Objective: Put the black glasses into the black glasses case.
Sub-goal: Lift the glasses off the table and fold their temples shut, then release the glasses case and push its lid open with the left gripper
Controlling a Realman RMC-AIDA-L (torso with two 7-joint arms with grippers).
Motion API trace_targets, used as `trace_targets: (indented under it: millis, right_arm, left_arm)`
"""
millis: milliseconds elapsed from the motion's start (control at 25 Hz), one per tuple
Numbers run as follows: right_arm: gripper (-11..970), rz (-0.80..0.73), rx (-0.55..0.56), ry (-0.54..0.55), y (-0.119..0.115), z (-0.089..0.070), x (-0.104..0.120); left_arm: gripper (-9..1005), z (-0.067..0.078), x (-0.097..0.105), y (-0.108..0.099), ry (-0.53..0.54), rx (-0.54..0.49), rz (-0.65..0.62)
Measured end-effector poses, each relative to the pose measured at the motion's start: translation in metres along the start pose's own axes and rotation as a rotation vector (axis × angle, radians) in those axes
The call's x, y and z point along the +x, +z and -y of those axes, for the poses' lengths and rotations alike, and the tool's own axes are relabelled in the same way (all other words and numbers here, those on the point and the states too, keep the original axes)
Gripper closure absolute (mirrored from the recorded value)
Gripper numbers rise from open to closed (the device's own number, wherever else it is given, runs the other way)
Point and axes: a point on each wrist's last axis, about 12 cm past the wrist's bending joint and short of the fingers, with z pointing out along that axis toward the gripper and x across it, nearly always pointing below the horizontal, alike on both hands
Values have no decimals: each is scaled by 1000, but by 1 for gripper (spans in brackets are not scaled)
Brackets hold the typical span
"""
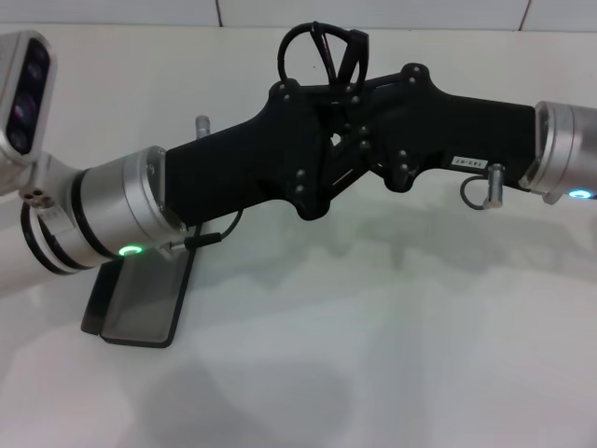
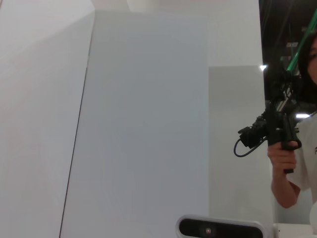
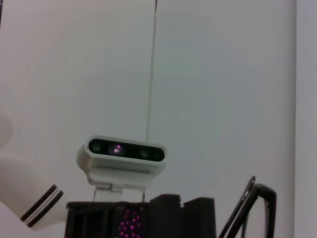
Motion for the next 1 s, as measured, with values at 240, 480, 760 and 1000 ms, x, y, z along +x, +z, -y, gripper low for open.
trace_targets:
  millis: [240,480,760,1000]
  right_arm:
    - [872,-1,16,5,-3,0,1]
    - [872,-56,47,11,-5,8,2]
    - [872,-415,-78,-111,9,12,-20]
    - [872,-760,-151,-426,33,5,-32]
  left_arm:
    - [855,5,-2,-4,-3,15,21]
    - [855,16,-20,-31,38,61,95]
    - [853,29,-44,-85,71,19,116]
    - [847,35,-47,-99,66,-20,113]
